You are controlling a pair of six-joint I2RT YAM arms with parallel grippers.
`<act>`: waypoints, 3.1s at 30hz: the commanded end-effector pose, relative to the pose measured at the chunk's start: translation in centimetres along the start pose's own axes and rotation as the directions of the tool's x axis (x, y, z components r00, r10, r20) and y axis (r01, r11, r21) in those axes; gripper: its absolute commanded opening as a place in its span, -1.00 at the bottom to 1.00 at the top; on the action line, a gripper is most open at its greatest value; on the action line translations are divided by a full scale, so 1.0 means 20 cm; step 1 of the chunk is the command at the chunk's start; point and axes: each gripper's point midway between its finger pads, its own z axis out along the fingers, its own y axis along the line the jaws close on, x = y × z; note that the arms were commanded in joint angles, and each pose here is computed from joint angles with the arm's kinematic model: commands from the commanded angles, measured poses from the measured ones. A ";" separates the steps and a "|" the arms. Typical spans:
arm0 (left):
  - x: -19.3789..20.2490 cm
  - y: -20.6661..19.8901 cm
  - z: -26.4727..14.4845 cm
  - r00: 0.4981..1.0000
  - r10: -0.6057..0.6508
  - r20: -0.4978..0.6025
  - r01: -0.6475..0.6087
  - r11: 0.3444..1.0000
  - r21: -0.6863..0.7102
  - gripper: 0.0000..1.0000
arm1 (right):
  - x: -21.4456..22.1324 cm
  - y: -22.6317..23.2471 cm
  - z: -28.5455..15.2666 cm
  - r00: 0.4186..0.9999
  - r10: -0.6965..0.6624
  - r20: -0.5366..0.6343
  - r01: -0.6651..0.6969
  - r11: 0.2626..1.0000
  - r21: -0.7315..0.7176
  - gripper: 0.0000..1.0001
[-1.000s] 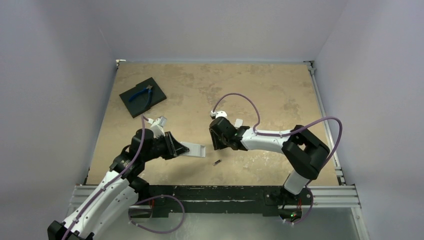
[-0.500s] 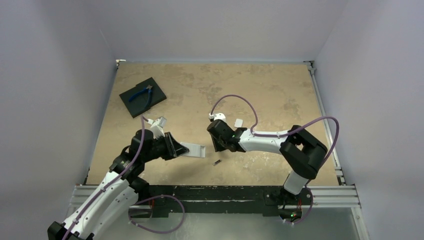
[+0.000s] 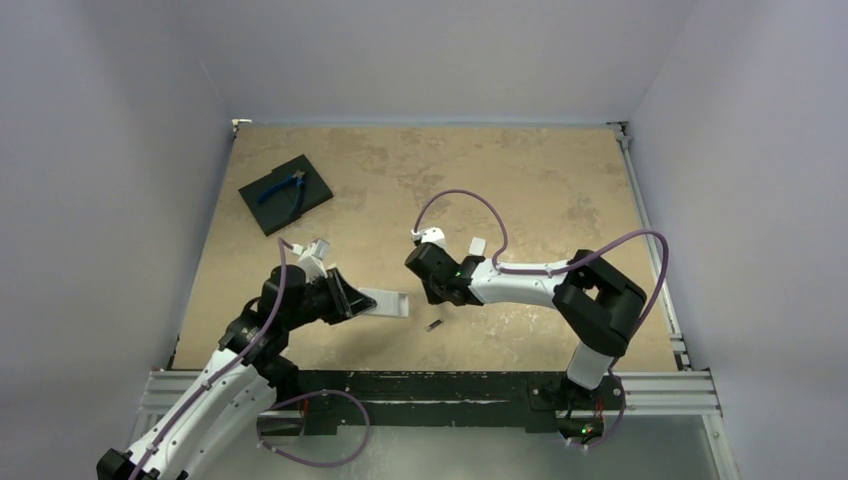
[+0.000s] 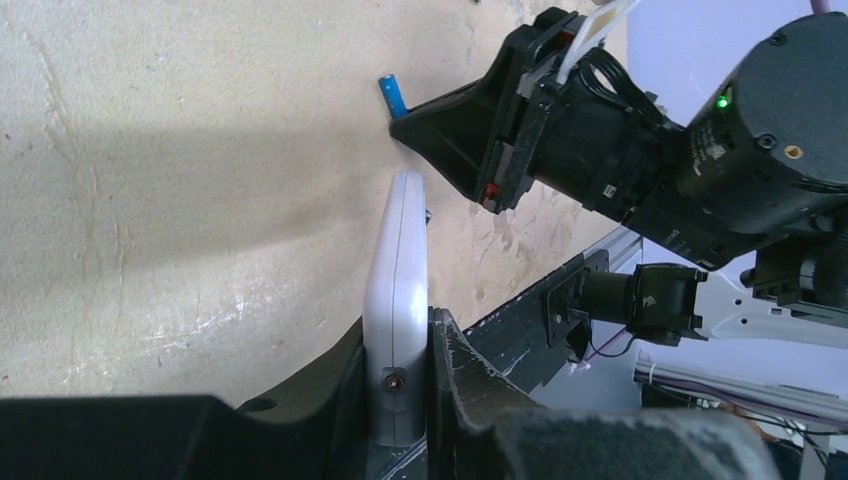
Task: Load the batteries into the remote control
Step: Pick up the battery from the center of the board, then place the remote control at the center of the board.
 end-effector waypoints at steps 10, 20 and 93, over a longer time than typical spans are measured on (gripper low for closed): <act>-0.06 0.01 0.07 0.978 -0.184 0.101 0.179 0.982 0.059 -1.00 | -0.10 -0.01 -0.23 0.996 0.044 0.084 -0.038 0.997 -0.068 -1.00; -0.06 0.12 0.15 0.911 -0.377 0.164 0.367 0.926 0.092 -1.00 | -0.13 -0.02 -0.44 0.987 0.081 0.136 -0.056 0.983 -0.177 -1.00; 0.04 0.19 0.07 0.998 -0.048 0.028 0.054 0.943 -0.327 -0.08 | -0.03 -0.01 -0.44 0.991 0.066 0.113 -0.037 0.970 -0.241 -1.00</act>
